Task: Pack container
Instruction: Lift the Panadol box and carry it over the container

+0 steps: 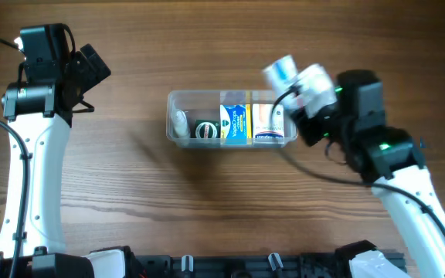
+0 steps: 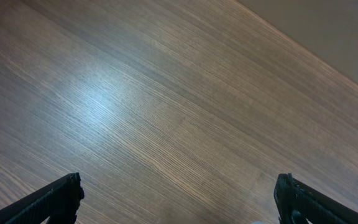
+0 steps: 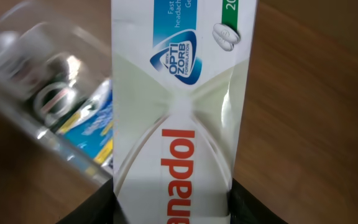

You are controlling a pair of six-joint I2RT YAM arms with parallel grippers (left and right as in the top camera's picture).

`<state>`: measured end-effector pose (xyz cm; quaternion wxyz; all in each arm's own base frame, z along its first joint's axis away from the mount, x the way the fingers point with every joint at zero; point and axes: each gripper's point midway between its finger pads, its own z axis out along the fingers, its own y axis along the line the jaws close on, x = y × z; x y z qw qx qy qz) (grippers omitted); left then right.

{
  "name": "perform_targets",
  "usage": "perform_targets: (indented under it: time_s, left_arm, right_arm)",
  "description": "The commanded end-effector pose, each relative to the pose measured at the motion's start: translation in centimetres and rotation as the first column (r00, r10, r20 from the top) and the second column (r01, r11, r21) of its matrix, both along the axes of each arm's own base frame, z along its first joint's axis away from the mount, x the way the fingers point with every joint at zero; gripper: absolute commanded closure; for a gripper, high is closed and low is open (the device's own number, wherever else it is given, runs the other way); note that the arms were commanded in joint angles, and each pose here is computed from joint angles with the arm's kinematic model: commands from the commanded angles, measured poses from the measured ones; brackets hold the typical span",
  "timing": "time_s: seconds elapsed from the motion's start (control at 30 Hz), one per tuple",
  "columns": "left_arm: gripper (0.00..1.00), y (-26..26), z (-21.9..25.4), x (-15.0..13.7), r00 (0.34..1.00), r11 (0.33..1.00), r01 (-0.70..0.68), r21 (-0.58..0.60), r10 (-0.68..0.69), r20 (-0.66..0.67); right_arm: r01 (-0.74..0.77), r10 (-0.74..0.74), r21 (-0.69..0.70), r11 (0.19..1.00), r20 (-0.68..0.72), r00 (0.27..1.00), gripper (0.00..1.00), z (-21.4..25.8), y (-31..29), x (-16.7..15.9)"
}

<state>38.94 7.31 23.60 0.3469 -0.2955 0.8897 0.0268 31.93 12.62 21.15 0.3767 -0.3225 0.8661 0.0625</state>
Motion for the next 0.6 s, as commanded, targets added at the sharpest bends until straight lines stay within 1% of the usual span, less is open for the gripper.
perform_targets:
  time_s: [0.0, 0.1, 0.23, 0.4, 0.57]
  left_arm:
    - [0.00, 0.4, 0.5, 0.0, 1.000, 1.000, -0.008, 0.014, 0.008, 0.010]
    - [0.00, 0.4, 0.5, 0.0, 1.000, 1.000, -0.008, 0.014, 0.008, 0.009]
    - [0.00, 0.4, 0.5, 0.0, 1.000, 1.000, -0.008, 0.014, 0.008, 0.009]
    - [0.00, 0.4, 0.5, 0.0, 1.000, 1.000, -0.008, 0.014, 0.008, 0.010]
    - [0.00, 0.4, 0.5, 0.0, 1.000, 1.000, -0.008, 0.014, 0.008, 0.010]
  right_arm:
    - [-0.163, 0.168, -0.097, 0.982, 0.046, 0.985, 0.50, 0.2, 2.5, -0.7]
    - [-0.181, 0.190, -0.162, 0.970, 0.042, 0.981, 0.50, -0.6, 2.8, -0.6]
    - [-0.220, 0.228, -0.198, 0.955, 0.015, 0.974, 0.50, -1.8, 3.0, -0.3]
    - [-0.314, 0.317, -0.278, 0.908, -0.035, 0.948, 0.51, -4.4, 3.3, 0.3]
    - [-0.391, 0.385, -0.327, 0.860, -0.086, 0.919, 0.51, -6.6, 3.6, 0.7]
